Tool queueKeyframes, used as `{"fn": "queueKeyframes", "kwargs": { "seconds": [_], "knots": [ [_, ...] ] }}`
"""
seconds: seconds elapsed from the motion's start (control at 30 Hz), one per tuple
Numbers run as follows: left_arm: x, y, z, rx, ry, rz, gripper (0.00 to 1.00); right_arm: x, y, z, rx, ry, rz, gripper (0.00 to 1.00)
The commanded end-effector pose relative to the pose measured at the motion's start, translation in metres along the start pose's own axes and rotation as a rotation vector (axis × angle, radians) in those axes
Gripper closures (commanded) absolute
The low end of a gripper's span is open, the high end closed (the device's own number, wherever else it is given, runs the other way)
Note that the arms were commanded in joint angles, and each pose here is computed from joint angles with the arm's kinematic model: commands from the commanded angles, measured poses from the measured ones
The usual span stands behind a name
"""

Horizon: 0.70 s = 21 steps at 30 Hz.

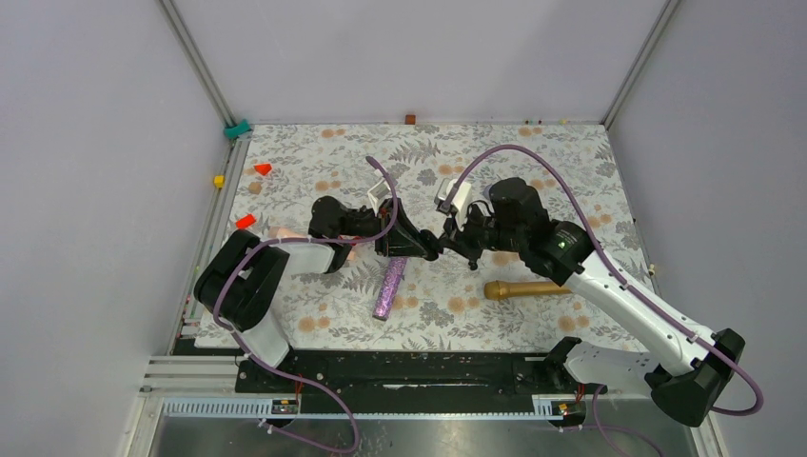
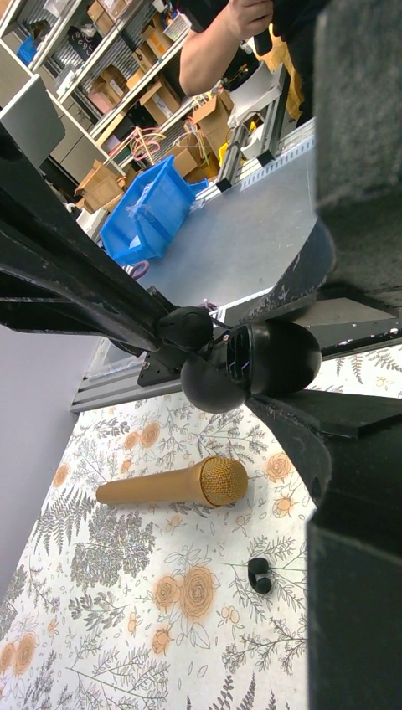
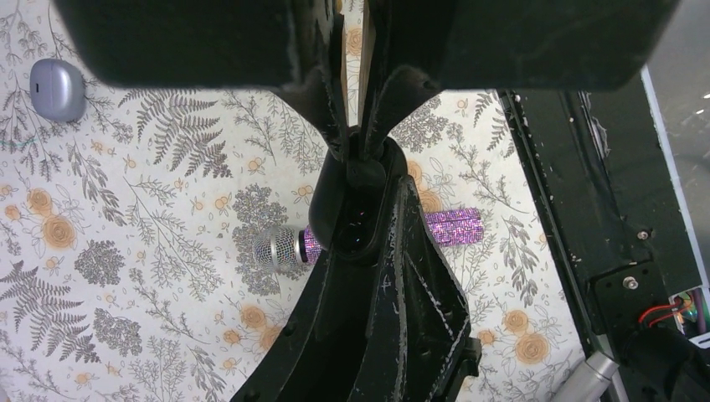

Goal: Insert the wireless bluetooth earbuds into the charging case
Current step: Place the earbud in the charging case.

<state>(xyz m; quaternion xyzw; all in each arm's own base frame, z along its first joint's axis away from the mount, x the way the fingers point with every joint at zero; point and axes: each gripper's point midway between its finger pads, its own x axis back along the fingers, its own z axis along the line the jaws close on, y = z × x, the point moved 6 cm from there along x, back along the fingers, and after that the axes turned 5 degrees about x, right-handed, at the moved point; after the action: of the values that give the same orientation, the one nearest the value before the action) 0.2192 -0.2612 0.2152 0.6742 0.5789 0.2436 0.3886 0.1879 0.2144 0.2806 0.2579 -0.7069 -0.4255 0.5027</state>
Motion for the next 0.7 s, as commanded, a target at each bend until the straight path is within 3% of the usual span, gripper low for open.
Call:
{"fn": "queueKeyframes", "kwargs": {
  "seconds": [0.0,0.67],
  "knots": [
    [0.0002,0.013,-0.0097,-0.119,-0.017,-0.029,0.97,-0.0035,0.0109,-0.0023,-0.014,-0.023,-0.053,0.92],
    [0.0098,0.0225,-0.0106,-0.149,0.019,-0.071,0.97,-0.0071,0.0074,0.0025,-0.029,0.028,-0.026,0.93]
  ]
}}
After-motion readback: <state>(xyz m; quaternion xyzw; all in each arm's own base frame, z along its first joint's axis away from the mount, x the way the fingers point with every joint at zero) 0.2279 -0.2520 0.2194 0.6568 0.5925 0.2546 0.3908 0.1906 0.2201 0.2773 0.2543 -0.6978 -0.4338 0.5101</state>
